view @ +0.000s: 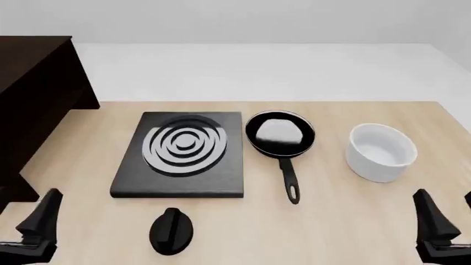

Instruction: Put the frying pan on the cabinet shelf.

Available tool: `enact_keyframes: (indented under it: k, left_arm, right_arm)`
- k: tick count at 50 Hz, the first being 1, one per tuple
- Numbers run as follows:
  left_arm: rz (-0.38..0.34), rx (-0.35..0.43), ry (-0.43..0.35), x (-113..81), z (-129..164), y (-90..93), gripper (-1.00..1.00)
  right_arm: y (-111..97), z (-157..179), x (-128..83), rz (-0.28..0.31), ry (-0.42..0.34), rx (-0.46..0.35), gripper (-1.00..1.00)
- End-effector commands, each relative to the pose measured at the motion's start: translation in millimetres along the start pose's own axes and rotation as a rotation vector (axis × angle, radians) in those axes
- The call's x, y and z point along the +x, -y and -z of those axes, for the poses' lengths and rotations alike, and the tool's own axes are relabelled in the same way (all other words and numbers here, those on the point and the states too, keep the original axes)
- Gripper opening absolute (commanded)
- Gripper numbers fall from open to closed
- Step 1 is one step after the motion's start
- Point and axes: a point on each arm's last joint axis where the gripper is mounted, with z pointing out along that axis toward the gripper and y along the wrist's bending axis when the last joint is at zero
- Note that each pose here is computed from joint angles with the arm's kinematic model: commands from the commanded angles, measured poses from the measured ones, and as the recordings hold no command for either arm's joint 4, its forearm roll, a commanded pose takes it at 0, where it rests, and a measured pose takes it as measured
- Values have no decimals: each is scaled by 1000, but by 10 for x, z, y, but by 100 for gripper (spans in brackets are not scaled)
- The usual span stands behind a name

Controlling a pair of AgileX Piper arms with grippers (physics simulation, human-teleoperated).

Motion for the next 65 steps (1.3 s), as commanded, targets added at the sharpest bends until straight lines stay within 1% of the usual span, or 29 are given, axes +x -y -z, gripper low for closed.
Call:
enact_keyframes:
  k: [1,2,4,7,11,13,14,16,21,23,28,30,32,33,38,40,43,44,47,49,50,51,52,54,56,59,60,63,65]
  left_arm:
    - [-22,-3,40,83,32,-1,100]
    - [-58,-1,54,61,38,0,100]
    - [-65,16,41,53,37,10,100]
    - [-23,16,33,-21,49,9,100]
    - [-18,32,43,-165,87,16,100]
    - [-14,57,25,-136,83,28,100]
    - [-30,72,7,-106,79,36,100]
    - [-27,85,9,-120,85,42,100]
    - [-29,95,-7,-333,133,41,100]
    - [-32,94,-6,-425,142,39,100]
    - [-18,92,-23,-667,144,36,100]
    - [-22,108,-26,-677,159,42,100]
    - [-45,141,-52,-654,141,58,100]
    - [-67,150,-51,-637,142,61,100]
    - [-36,134,-66,-648,113,58,100]
    - [-41,143,-65,-683,127,60,100]
    - [-35,145,-68,-739,132,60,100]
    - [-31,146,-69,-754,131,60,100]
    - [-29,154,-85,-728,100,69,100]
    - [-81,135,-96,-713,47,65,100]
    - [-86,131,-98,-698,23,66,100]
    - [-57,131,-100,-689,-3,70,100]
    - [-53,130,-101,-688,-14,72,100]
    - [-78,129,-94,-699,-22,71,100]
    - [-74,125,-94,-725,-18,68,100]
    - [-61,130,-97,-726,-6,70,100]
    - [-60,132,-98,-714,-5,71,100]
    - [-57,140,-98,-712,7,74,100]
    - [-46,146,-102,-740,-1,79,100]
  right_arm:
    - [-22,26,-41,3,27,-41,100]
    - [-20,32,-77,11,28,-38,100]
    - [-13,55,-194,11,34,-28,100]
    - [-12,73,-272,12,34,-31,100]
    - [-21,103,-374,22,20,-54,100]
    - [-29,108,-402,-8,2,-76,100]
    - [-33,114,-434,-13,1,-86,100]
    - [-42,110,-475,31,-8,-107,100]
    - [-42,141,-624,15,-20,-121,100]
    - [-46,147,-638,23,-31,-134,100]
    - [-49,190,-720,-4,-62,-166,100]
    - [-52,202,-740,-14,-69,-180,100]
    - [-47,236,-752,-71,-65,-184,100]
    - [-54,225,-746,-68,-72,-199,100]
    - [-83,149,-803,-49,-100,-237,100]
    - [-95,124,-869,-50,-100,-255,100]
    - [-146,-17,-941,-17,-146,-285,100]
    - [-163,-69,-983,-23,-164,-290,100]
    - [-181,-133,-1092,-8,-179,-293,100]
    - [-187,-143,-1153,6,-175,-301,100]
    - [-195,-167,-1167,-6,-185,-300,100]
    - [-200,-179,-1189,-7,-188,-304,100]
    - [-212,-200,-1177,2,-199,-311,100]
    - [-236,-250,-1189,8,-224,-321,100]
    - [-250,-278,-1225,14,-232,-329,100]
    - [-295,-339,-1290,-7,-260,-353,100]
    - [-299,-339,-1325,-32,-260,-356,100]
    - [-360,-431,-1358,18,-288,-387,100]
    - [-375,-476,-1382,14,-303,-383,100]
